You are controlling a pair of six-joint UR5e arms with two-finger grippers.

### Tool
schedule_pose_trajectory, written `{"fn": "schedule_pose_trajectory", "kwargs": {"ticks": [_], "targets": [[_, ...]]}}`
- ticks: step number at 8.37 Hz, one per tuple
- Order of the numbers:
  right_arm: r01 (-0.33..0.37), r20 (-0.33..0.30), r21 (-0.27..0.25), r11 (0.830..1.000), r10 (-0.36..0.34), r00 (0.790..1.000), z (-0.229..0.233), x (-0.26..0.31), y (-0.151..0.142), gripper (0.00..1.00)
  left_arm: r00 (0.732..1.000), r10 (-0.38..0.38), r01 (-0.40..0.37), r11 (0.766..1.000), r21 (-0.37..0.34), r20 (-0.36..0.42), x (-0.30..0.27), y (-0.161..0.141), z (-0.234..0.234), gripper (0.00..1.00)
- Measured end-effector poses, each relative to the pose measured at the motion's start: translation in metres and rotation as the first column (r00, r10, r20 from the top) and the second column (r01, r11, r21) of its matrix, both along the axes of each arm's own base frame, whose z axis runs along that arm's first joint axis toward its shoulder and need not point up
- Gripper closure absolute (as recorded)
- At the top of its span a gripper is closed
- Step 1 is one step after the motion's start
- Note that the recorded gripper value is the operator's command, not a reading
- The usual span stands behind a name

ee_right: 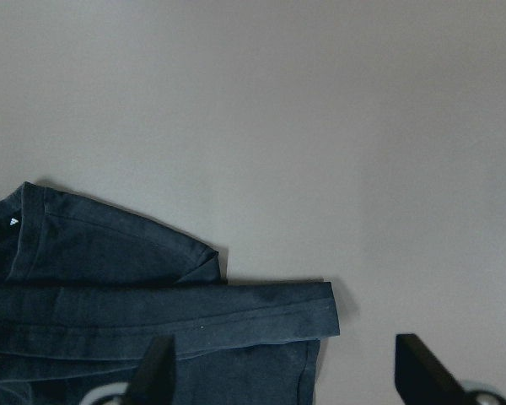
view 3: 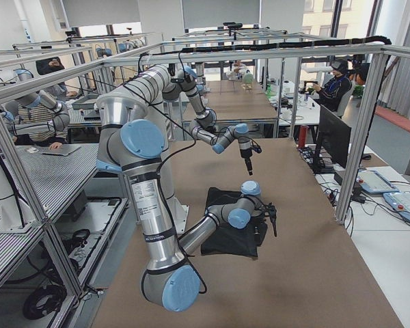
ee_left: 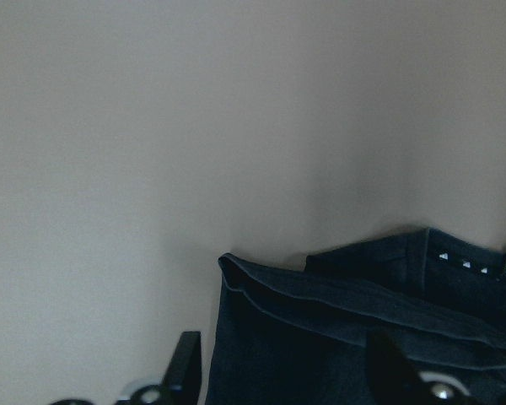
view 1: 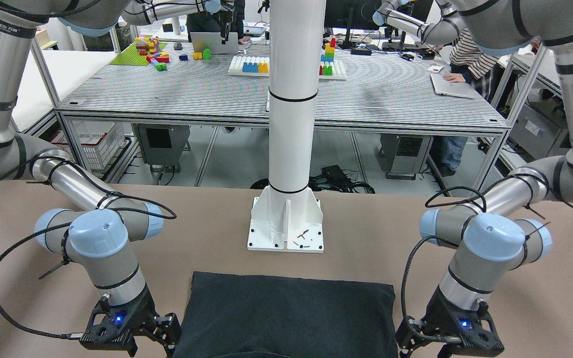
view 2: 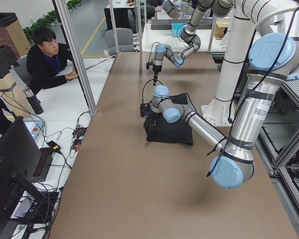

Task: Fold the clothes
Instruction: 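Release the hem and raise both grippers away from the shirt, then grasp the folded shirt's near corner with the left gripper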

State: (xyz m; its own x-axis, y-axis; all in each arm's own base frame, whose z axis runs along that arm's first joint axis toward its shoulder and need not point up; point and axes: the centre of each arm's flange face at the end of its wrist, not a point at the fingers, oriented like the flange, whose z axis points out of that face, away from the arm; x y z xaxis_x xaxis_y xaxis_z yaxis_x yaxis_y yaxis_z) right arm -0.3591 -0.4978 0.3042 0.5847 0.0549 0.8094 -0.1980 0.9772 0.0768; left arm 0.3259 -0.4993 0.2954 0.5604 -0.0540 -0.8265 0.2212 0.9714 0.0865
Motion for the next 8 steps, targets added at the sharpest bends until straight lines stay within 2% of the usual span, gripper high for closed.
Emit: {"fn": "schedule_pose_trajectory", "kwargs": {"ticks": [1,4,6,8], "targets": [[0.005,0.001,0.01,1.0,-0.005,1.0,-0.001,0.001,0.0,0.06,0.999,0.031,-0.031,0.999,0.017,-0.024,-0.007,0.013,0.02,0.05],[0.01,0.0,0.022,1.0,-0.01,1.0,-0.001,-0.001,0.002,0.06,0.984,0.148,-0.14,0.987,0.083,-0.096,0.007,0.082,0.087,0.05],[0.011,0.0,0.024,1.0,-0.011,1.0,-0.001,-0.002,0.002,0.06,0.971,0.213,-0.205,0.976,0.078,-0.111,0.03,0.116,0.1,0.05],[0.011,-0.002,0.023,1.0,-0.011,1.0,0.0,-0.002,0.002,0.06,0.963,0.244,-0.237,0.969,0.072,-0.111,0.056,0.15,0.112,0.06]]}}
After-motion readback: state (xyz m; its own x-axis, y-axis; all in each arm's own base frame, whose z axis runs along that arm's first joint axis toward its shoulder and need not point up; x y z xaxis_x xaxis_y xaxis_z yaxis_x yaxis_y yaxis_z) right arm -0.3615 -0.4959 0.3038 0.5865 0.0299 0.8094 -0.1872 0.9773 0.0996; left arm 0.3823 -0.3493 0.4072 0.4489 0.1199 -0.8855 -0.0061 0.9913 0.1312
